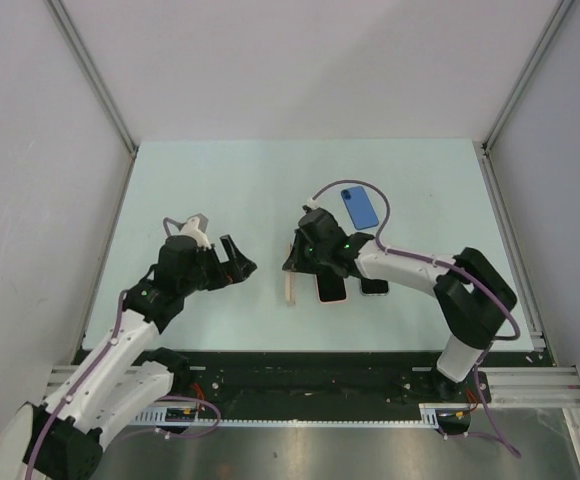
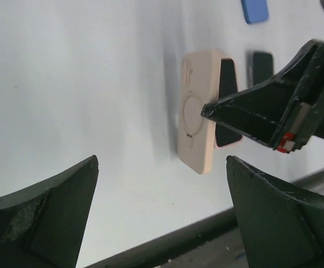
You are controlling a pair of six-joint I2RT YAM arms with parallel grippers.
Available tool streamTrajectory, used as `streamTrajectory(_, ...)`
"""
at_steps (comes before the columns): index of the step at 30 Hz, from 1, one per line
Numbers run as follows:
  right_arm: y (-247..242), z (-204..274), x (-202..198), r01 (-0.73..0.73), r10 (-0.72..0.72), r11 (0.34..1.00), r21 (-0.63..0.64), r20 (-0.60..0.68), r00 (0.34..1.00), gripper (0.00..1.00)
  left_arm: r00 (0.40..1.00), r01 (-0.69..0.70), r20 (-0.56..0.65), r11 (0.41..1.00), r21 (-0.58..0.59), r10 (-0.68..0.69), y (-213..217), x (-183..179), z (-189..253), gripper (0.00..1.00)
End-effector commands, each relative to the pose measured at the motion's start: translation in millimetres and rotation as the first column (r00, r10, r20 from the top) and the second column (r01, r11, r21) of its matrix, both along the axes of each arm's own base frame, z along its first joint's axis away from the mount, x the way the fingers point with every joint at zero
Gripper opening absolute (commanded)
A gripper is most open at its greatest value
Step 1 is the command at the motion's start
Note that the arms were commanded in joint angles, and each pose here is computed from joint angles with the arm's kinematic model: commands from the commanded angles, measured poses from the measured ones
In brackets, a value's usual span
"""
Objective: Put the phone into the phone case
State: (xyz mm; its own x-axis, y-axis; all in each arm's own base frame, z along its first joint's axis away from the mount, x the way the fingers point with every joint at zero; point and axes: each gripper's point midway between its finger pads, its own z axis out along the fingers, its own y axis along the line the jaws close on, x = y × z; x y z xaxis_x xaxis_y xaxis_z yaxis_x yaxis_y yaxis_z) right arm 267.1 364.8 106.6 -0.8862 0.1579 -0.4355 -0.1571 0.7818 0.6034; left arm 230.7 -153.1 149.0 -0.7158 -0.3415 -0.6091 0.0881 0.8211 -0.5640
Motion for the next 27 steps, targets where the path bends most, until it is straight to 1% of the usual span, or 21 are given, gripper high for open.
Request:
streamTrajectory(1,-10.5,-46.0,-1.1,0.002,-0.006,0.972,-0.235,-0.019,1.000,0.12,0.983,-0.179,0.054,0.973,0.142,0.173,46.0,-2.3,5.7,1.00)
streamTrajectory(2,-2.4,-55.8,-1.0,-0.010,0.003,0.967,-0.253,-0.027,1.000,0.16,0.982,-0.187,0.055,0.973,0.137,0.181,47.0,-3.3,5.4,1.00)
streamTrajectory(5,13.1,-61.6,1.0,-0.027,0.025,0.958,-0.286,-0.012,1.000,0.18,0.980,-0.199,0.057,0.973,0.121,0.193,47.3,-4.7,4.8,1.00)
streamTrajectory(9,20.3,-83.0,4.1,-0.039,0.029,0.948,-0.317,-0.035,0.999,0.20,0.978,-0.207,0.036,0.968,0.139,0.204,49.1,-3.4,2.7,1.00)
streamTrajectory(11,19.8,-86.2,8.1,-0.026,0.017,0.945,-0.325,-0.030,0.999,0.20,0.979,-0.203,0.017,0.967,0.151,0.203,49.0,-3.8,-1.6,1.00)
streamTrajectory(16,14.4,-90.8,14.2,-0.007,-0.002,0.939,-0.343,-0.026,1.000,0.21,0.979,-0.203,0.014,0.967,0.156,0.204,48.9,-3.3,-2.8,1.00)
streamTrajectory(19,16.0,-81.9,13.9,-0.008,0.003,0.944,-0.329,-0.016,1.000,0.28,0.978,-0.209,0.021,0.966,0.155,0.208,49.9,-2.8,-1.1,1.00)
streamTrajectory(20,18.1,-77.3,13.6,-0.022,0.020,0.948,-0.319,-0.010,1.000,0.33,0.978,-0.207,0.021,0.966,0.155,0.207,49.8,-2.9,-1.1,1.00)
streamTrajectory(22,21.5,-60.5,19.5,-0.026,0.036,0.957,-0.290,0.031,0.999,0.38,0.979,-0.204,0.024,0.967,0.152,0.203,49.2,-3.0,-0.1,1.00)
streamTrajectory(23,23.3,-41.0,23.1,-0.035,0.057,0.963,-0.267,0.074,0.996,0.44,0.979,-0.202,0.024,0.967,0.155,0.201,49.4,-3.2,-0.8,1.00)
streamTrajectory(25,21.2,-21.9,31.3,-0.036,0.068,0.968,-0.247,0.123,0.990,0.50,0.981,-0.196,0.030,0.969,0.151,0.194,48.5,-3.3,0.7,1.00)
streamTrajectory(26,15.2,-3.7,39.8,-0.024,0.060,0.975,-0.223,0.154,0.986,0.57,0.982,-0.189,0.035,0.970,0.154,0.186,48.3,-3.3,0.8,1.00)
streamTrajectory(27,9.9,3.3,44.9,-0.042,0.086,0.971,-0.234,0.183,0.979,0.60,0.982,-0.187,0.038,0.970,0.154,0.183,48.1,-3.2,1.4,1.00)
